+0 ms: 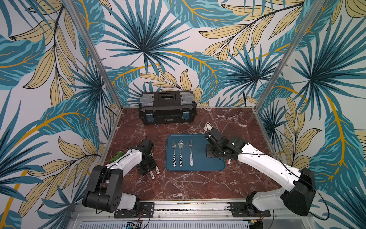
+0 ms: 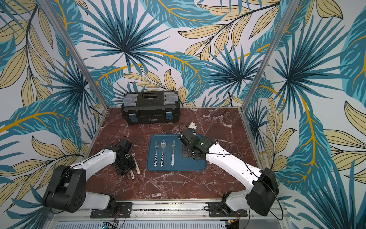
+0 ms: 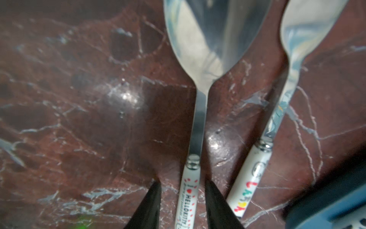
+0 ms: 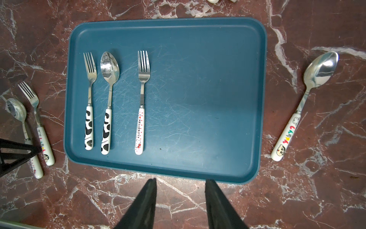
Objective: Set the spoon and fork side by side
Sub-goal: Pick up the spoon from the center of the board.
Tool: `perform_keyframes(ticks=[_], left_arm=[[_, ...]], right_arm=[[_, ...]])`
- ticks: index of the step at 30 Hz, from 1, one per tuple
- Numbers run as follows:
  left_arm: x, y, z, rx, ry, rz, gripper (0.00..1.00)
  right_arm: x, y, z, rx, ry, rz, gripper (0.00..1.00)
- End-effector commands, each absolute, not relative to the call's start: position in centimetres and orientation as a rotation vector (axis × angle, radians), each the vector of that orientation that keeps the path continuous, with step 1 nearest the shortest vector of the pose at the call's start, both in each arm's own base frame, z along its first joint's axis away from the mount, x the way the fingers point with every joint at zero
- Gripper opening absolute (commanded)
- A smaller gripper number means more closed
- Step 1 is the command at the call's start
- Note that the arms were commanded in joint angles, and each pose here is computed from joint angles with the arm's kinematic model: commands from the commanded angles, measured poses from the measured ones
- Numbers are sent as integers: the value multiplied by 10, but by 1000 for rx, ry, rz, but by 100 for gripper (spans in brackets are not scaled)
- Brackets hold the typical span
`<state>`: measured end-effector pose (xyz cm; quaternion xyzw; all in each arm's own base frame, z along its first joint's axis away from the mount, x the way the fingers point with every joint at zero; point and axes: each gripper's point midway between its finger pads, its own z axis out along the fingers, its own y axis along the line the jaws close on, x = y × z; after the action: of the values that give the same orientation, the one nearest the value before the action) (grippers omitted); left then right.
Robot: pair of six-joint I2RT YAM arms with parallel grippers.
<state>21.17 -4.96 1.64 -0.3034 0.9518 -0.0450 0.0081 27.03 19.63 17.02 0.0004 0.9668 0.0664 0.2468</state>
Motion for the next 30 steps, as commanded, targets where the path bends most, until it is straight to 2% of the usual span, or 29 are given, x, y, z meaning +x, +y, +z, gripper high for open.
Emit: perform_keyframes(ticks=[1, 4, 9, 16, 21, 26, 30], left_arm=[[207, -46, 8, -958, 2982, -130, 40], [204, -43, 7, -961, 2984, -108, 35], [204, -42, 10, -953, 2974, -100, 20], [204, -36, 17, -935, 2956, -59, 15], [204, -32, 28, -916, 2944, -36, 8], [206, -33, 57, -880, 2904, -65, 6], [218, -58, 91, -754, 2885, -120, 6]], right_arm=[[266, 189, 164, 4, 2646, 154, 46], [266, 191, 161, 9, 2650, 162, 46], [267, 193, 162, 12, 2649, 177, 46], [266, 195, 156, 6, 2662, 182, 46], [267, 195, 154, 8, 2658, 180, 46], [269, 188, 154, 9, 2647, 133, 46], [273, 173, 153, 35, 2643, 81, 46]])
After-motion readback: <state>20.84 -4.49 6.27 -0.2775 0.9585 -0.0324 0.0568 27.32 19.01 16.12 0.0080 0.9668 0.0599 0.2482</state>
